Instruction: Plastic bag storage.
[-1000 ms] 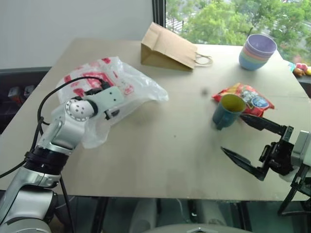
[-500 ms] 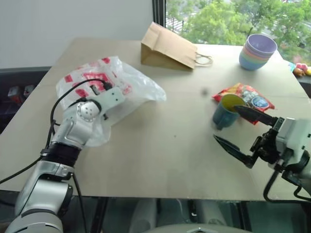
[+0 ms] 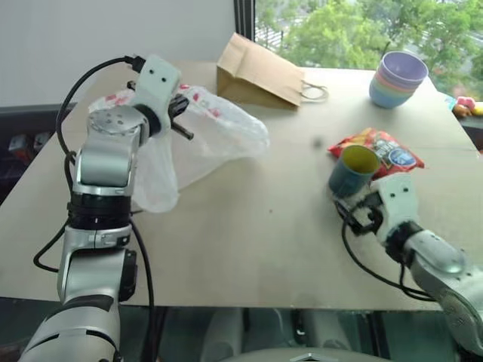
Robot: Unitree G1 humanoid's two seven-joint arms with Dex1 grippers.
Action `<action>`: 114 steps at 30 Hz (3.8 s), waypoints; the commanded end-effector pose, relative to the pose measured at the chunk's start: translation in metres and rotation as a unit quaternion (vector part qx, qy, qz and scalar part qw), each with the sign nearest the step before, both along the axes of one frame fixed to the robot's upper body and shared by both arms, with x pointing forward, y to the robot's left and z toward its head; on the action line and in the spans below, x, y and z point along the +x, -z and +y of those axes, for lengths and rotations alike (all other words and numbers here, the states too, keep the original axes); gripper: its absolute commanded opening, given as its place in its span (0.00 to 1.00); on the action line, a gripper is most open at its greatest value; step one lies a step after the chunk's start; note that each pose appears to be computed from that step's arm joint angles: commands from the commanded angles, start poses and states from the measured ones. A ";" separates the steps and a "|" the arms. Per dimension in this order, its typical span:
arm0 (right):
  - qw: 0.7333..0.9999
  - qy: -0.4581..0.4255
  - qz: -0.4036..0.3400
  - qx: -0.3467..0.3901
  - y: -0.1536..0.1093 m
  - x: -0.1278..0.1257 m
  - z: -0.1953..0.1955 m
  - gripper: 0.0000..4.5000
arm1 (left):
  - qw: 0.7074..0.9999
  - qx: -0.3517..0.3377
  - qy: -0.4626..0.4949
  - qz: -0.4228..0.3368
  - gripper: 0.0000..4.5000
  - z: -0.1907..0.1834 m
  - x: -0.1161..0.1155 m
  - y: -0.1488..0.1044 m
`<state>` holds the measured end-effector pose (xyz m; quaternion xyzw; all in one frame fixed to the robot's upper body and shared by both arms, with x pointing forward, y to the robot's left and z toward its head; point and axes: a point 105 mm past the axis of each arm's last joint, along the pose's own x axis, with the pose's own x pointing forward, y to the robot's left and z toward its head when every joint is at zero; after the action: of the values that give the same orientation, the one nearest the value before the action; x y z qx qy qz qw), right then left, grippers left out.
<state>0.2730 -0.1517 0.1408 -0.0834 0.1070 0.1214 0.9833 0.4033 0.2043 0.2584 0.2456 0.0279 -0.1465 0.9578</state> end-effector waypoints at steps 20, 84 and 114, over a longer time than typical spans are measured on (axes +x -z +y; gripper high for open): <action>0.998 0.063 0.016 0.011 -0.008 0.026 0.002 0.09 | 0.996 -0.081 0.024 0.012 0.00 -0.017 -0.011 -0.024; 0.781 -0.118 -0.085 -0.607 -0.002 0.082 -0.072 0.99 | 0.962 -0.209 0.154 0.084 0.00 -0.092 -0.032 -0.007; 0.869 -0.285 -0.210 -0.346 -0.087 -0.010 0.019 0.01 | 0.955 -0.252 0.136 0.084 0.00 -0.074 -0.015 -0.019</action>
<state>0.2761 -0.1448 0.2149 -0.4789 -0.0721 0.3119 0.8174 0.3917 0.1352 0.2603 -0.0282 0.0660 -0.2809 0.9571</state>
